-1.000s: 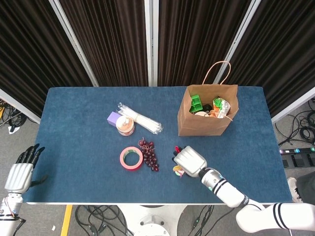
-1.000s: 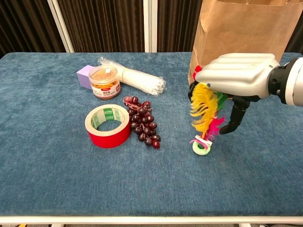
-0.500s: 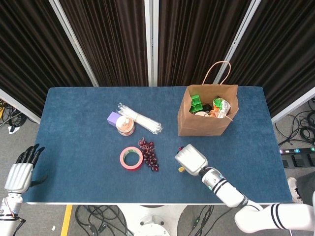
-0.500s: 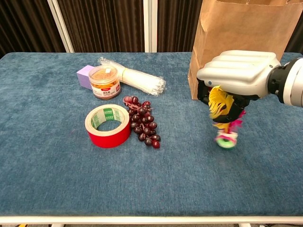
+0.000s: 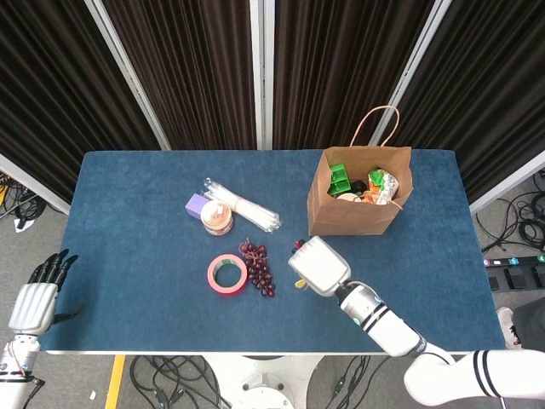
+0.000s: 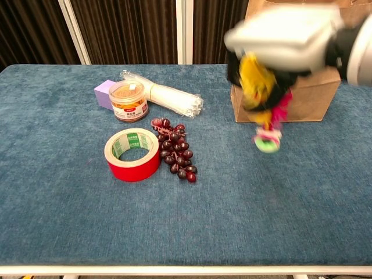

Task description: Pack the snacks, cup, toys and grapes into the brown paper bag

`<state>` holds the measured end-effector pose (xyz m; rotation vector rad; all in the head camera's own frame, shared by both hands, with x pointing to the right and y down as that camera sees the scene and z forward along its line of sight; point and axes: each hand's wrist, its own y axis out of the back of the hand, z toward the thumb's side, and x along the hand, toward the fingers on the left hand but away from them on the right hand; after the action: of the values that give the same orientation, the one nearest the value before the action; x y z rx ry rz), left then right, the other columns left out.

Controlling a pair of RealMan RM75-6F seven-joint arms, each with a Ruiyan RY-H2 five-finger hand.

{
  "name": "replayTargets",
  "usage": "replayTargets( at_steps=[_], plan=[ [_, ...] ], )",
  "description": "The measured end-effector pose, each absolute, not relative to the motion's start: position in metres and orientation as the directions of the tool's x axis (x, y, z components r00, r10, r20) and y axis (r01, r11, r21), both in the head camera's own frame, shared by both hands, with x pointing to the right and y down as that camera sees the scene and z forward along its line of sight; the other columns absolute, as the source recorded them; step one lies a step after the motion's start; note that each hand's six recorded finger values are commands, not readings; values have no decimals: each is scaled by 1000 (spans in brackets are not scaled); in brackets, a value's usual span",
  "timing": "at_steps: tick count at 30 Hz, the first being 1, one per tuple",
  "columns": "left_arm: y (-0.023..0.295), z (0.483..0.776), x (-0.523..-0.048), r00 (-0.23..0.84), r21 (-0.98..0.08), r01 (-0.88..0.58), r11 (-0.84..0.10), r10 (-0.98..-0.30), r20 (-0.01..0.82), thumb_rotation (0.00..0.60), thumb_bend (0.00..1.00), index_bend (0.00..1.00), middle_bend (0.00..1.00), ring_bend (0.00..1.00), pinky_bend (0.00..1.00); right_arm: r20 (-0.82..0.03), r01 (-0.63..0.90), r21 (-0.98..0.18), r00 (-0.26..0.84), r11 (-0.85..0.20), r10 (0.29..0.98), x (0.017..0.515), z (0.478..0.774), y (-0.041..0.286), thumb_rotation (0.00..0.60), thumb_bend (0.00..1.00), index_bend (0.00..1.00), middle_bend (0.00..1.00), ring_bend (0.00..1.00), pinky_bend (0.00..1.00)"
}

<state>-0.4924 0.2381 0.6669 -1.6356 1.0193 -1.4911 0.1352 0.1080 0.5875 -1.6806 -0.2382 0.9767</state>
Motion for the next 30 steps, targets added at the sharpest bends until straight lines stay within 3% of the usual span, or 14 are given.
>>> replayTargets(
  at_steps=[11, 18, 23, 30],
  plan=[
    [238, 666, -492, 33, -886, -106, -452, -892, 451, 600, 233, 137, 133, 27, 168, -250, -200, -967, 620, -159, 744, 84, 499, 24, 600, 212, 875, 608, 527, 726],
    [238, 666, -492, 30, -885, -111, -451, -892, 451, 600, 233, 137, 133, 27, 168, -70, -233, -970, 551, 73, 831, 83, 440, -38, 600, 212, 876, 609, 527, 726],
    [237, 665, -492, 32, -886, -115, -448, -894, 448, 600, 232, 138, 133, 28, 168, -29, -277, -953, 489, 124, 872, 110, 429, -61, 600, 212, 875, 608, 527, 726],
    [237, 666, -492, 30, -885, -114, -452, -892, 452, 600, 233, 137, 133, 27, 168, -64, -348, -934, 402, 87, 913, 154, 443, -75, 600, 211, 867, 608, 527, 726]
  ],
)
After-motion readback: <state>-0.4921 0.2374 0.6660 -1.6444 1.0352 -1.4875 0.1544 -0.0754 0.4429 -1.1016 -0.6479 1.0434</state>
